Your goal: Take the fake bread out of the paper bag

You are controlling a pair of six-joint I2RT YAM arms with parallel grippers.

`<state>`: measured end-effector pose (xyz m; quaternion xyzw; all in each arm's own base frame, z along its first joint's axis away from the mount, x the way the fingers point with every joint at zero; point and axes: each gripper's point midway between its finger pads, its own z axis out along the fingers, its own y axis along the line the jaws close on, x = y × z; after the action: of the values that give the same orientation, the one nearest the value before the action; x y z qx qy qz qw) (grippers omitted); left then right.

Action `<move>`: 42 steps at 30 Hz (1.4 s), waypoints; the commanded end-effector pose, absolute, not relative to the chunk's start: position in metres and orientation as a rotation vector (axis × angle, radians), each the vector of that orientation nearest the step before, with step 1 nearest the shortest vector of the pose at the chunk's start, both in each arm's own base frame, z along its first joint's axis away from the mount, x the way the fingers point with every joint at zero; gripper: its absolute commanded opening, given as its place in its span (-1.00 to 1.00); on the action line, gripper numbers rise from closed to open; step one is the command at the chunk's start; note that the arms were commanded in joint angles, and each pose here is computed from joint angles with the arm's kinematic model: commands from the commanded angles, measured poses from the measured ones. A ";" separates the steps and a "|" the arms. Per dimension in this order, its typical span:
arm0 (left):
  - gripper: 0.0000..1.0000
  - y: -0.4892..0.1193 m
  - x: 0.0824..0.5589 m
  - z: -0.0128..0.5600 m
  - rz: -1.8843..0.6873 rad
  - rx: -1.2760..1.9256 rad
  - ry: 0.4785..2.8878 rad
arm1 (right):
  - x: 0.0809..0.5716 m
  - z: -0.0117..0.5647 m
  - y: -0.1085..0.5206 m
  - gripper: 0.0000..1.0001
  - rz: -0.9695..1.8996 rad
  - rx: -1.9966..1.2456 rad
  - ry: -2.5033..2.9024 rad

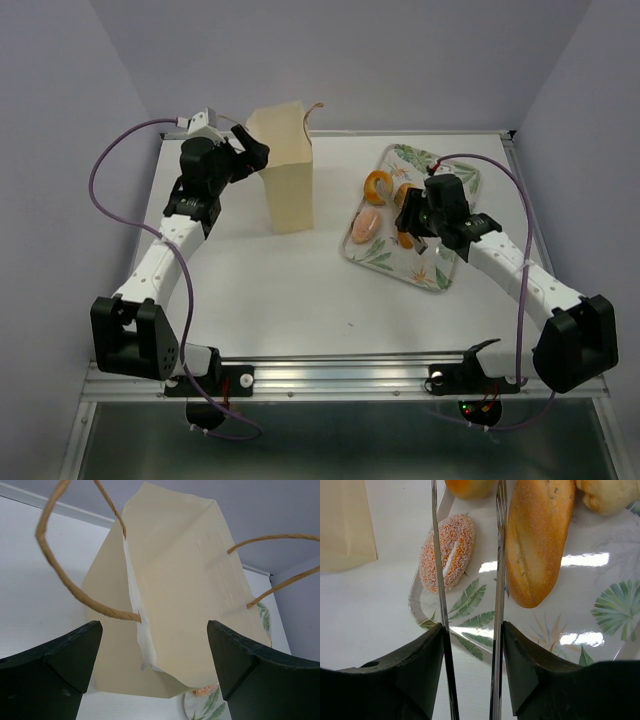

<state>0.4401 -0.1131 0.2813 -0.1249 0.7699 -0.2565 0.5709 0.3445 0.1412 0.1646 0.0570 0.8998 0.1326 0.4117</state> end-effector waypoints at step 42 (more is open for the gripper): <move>0.98 -0.039 0.388 0.368 -0.307 -0.426 1.498 | 0.332 0.107 -0.135 0.18 -0.353 0.914 2.115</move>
<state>0.3812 -0.0484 0.3146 -0.1925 0.7224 -0.1465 0.6478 0.3304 -0.1140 0.1244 0.3452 0.8402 -0.1417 0.3936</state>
